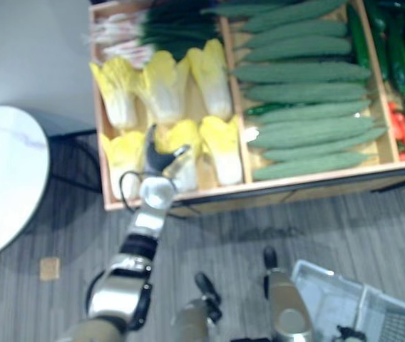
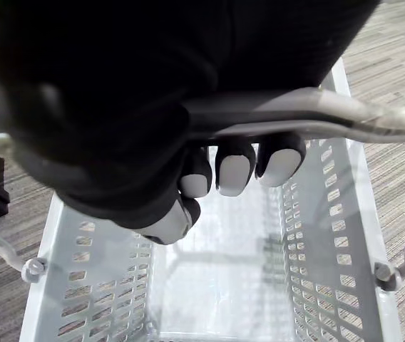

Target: Pick vegetable in the basket

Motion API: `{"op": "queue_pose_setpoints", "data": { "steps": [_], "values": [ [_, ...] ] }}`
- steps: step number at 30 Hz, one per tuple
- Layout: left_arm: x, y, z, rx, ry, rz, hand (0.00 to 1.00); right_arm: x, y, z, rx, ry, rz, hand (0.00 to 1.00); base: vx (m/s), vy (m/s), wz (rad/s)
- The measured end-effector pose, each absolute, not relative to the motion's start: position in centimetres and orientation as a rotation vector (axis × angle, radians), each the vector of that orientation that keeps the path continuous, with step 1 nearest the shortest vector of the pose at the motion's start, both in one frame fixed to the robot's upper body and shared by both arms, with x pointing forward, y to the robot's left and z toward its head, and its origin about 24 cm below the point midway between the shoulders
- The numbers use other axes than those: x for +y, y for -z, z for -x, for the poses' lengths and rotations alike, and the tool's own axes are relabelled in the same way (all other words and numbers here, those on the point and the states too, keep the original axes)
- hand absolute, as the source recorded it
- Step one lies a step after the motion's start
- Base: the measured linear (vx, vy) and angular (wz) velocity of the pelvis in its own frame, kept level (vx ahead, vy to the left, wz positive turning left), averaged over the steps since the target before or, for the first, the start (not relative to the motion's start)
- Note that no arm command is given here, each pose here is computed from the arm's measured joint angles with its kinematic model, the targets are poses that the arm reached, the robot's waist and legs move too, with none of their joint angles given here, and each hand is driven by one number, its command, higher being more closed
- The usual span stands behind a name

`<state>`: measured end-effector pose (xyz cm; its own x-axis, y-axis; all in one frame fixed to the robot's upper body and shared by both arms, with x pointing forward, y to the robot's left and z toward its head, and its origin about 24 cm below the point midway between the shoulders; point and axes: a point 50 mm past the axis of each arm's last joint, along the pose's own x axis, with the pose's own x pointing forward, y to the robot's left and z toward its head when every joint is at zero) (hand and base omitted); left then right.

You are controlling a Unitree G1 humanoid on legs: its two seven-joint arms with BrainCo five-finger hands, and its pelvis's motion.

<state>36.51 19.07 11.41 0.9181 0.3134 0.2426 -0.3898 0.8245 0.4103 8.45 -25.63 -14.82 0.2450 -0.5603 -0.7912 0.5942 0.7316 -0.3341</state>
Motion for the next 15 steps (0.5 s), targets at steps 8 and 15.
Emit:
{"op": "queue_pose_setpoints", "data": {
  "steps": [8, 15],
  "values": [
    [19.8, -8.9, -36.5, -0.040, -0.398, -0.491, 1.00, -25.7, 14.5, -9.0, 1.031, 0.799, -0.053, 1.00, 0.01, 0.005, -0.08],
    [21.8, -11.0, -37.5, -0.059, -0.505, -0.471, 1.00, -25.9, 14.3, -9.4, 1.003, 0.812, -0.072, 1.00, 0.01, 0.000, -0.20]
  ]
}}
